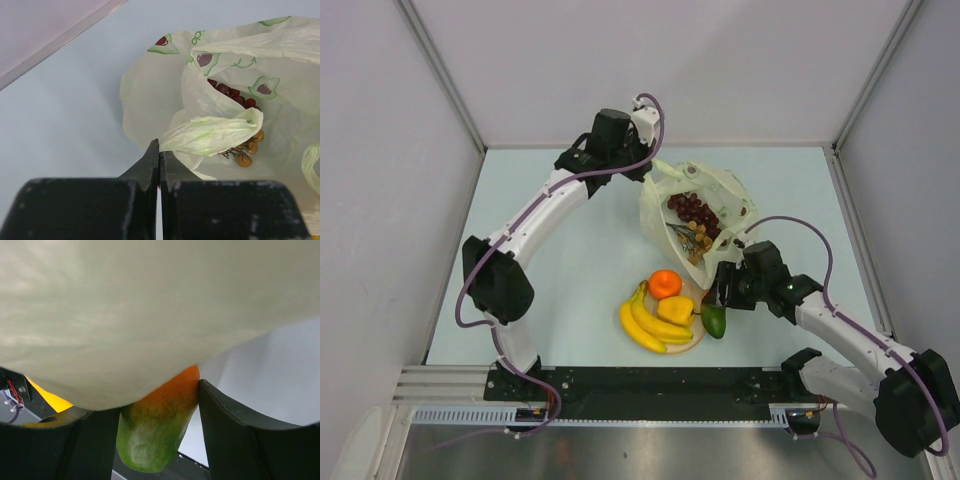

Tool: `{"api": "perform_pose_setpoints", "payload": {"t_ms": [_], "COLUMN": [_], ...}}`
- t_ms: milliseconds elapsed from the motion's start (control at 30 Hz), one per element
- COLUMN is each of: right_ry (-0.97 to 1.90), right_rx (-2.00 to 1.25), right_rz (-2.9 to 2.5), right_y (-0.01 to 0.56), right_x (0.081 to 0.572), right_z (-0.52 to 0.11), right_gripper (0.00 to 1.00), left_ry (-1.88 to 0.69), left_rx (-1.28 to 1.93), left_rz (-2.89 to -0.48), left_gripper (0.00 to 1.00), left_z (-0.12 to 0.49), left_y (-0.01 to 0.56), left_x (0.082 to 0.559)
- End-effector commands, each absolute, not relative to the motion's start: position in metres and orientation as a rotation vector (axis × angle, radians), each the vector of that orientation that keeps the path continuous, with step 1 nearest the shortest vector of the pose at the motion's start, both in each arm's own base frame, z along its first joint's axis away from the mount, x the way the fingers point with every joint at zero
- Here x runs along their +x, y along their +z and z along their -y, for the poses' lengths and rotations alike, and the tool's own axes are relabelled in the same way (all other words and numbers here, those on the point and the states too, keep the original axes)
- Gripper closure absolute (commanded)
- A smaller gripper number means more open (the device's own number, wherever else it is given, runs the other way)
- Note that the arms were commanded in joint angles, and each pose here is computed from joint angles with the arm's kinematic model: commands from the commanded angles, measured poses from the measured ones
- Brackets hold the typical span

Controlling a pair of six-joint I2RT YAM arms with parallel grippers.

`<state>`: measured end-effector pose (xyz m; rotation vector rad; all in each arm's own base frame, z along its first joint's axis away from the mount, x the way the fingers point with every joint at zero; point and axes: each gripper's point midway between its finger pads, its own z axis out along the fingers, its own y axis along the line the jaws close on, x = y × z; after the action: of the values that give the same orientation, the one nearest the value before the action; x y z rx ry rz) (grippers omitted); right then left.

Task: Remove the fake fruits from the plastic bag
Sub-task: Place the fake fruit on the plate.

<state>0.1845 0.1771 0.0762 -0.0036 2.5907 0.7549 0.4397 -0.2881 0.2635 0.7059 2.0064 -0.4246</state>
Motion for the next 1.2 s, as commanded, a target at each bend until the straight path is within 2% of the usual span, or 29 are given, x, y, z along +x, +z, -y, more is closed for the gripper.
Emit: {"api": "perform_pose_setpoints", "payload": {"t_ms": [0, 67, 133, 200, 333, 433, 633, 700, 767, 933, 1000, 1067, 1100, 1167], "right_ry": [0.781, 0.782, 0.786, 0.814, 0.824, 0.859, 0.897, 0.907, 0.924, 0.997, 1.007, 1.014, 1.022, 1.015], "right_rx": [0.010, 0.006, 0.004, -0.014, -0.022, -0.042, -0.060, -0.065, -0.075, -0.127, -0.128, -0.128, -0.123, -0.124], "right_rz": [-2.477, -2.455, -2.457, -2.447, -2.458, -2.449, -2.438, -2.436, -2.431, -2.423, -2.432, -2.425, -2.414, -2.413], "right_y": [0.088, 0.087, 0.084, 0.082, 0.076, 0.074, 0.072, 0.070, 0.070, 0.068, 0.066, 0.068, 0.072, 0.076], "right_x": [0.206, 0.210, 0.210, 0.210, 0.209, 0.207, 0.208, 0.210, 0.211, 0.211, 0.211, 0.212, 0.214, 0.216], "right_z": [-0.192, -0.194, -0.196, -0.201, -0.203, -0.207, -0.213, -0.215, -0.219, -0.232, -0.233, -0.233, -0.231, -0.226], "right_gripper": [1.00, 1.00, 0.96, 0.86, 0.82, 0.75, 0.73, 0.67, 0.55, 0.45, 0.36, 0.08, 0.01, 0.00], "left_ry": [-0.444, -0.445, -0.447, -0.443, -0.451, -0.456, -0.467, -0.469, -0.469, -0.467, -0.468, -0.471, -0.470, -0.475], "left_rx": [0.691, 0.690, 0.690, 0.692, 0.694, 0.693, 0.696, 0.693, 0.697, 0.697, 0.699, 0.701, 0.699, 0.698], "left_rz": [-1.929, -1.930, -1.934, -1.940, -1.945, -1.944, -1.951, -1.954, -1.952, -1.957, -1.960, -1.961, -1.962, -1.960], "left_gripper": [1.00, 1.00, 1.00, 1.00, 1.00, 1.00, 1.00, 1.00, 1.00, 1.00, 1.00, 1.00, 1.00, 1.00], "left_z": [0.286, 0.285, 0.285, 0.284, 0.285, 0.286, 0.289, 0.289, 0.289, 0.289, 0.288, 0.289, 0.288, 0.288], "left_y": [0.298, 0.298, 0.296, 0.293, 0.290, 0.290, 0.287, 0.286, 0.286, 0.284, 0.283, 0.282, 0.282, 0.283], "left_x": [0.431, 0.430, 0.428, 0.428, 0.427, 0.428, 0.428, 0.428, 0.428, 0.428, 0.427, 0.426, 0.426, 0.425]}}
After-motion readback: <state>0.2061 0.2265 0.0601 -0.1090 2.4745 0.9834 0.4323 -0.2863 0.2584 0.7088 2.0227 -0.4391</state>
